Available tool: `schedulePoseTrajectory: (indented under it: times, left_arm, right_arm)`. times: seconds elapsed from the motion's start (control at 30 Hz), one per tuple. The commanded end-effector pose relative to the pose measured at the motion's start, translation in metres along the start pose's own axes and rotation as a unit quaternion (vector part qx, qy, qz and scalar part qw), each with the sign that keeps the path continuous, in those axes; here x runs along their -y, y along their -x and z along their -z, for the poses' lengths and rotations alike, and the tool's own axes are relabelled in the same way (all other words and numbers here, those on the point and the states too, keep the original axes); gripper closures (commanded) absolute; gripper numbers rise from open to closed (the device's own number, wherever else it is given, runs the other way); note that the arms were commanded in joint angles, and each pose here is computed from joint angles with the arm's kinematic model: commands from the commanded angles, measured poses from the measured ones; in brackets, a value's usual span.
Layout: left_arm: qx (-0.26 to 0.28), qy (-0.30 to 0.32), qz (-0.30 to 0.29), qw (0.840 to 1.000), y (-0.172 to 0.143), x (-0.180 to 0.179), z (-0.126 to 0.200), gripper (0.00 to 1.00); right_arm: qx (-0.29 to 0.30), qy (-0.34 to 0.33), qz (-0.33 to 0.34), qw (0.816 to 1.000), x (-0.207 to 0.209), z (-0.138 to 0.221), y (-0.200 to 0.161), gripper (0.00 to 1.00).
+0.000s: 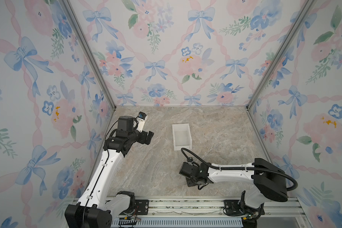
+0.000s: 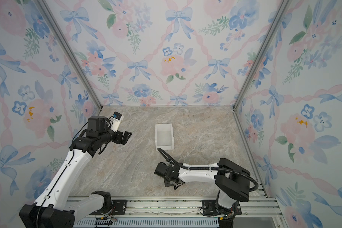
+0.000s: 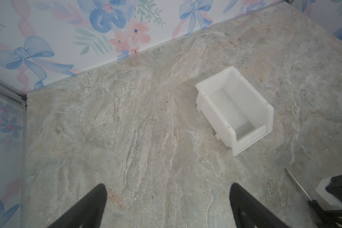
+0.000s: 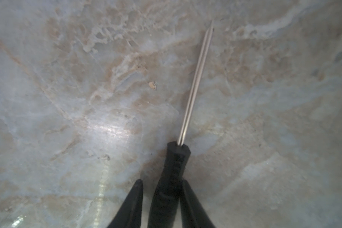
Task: Put the screwdriver in the bin
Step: Pick up the screwdriver from the bottom-center of the table.
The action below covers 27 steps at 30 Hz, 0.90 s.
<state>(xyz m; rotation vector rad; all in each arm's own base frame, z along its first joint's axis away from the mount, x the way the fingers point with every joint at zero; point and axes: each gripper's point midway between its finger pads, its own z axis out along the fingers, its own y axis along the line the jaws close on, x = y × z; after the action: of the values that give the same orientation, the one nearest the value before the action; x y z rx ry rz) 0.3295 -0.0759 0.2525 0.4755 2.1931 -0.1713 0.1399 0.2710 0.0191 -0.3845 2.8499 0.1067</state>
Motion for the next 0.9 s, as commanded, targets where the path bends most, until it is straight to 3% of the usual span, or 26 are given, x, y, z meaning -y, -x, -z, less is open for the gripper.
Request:
schedulePoseTrajectory:
  times: [0.0, 0.3, 0.5, 0.87]
  left_arm:
    - [0.000, -0.002, 0.000, 1.000, 0.000, 0.003, 0.004, 0.02]
    - [0.000, -0.001, -0.003, 1.000, 0.003, 0.003, 0.005, 0.02]
    - [-0.003, 0.011, -0.013, 1.000, 0.002, -0.001, 0.006, 0.02]
    - [-0.007, 0.009, -0.037, 0.999, 0.007, -0.001, 0.007, 0.02]
  right_arm:
    - [-0.004, -0.020, -0.001, 1.000, 0.006, 0.002, -0.007, 0.67]
    - [0.001, -0.046, 0.016, 0.999, 0.014, 0.004, -0.009, 0.80]
    - [0.009, -0.051, 0.024, 0.998, 0.019, 0.012, -0.008, 0.82]
    - [0.048, 0.001, 0.028, 0.998, 0.029, 0.087, 0.028, 0.81]
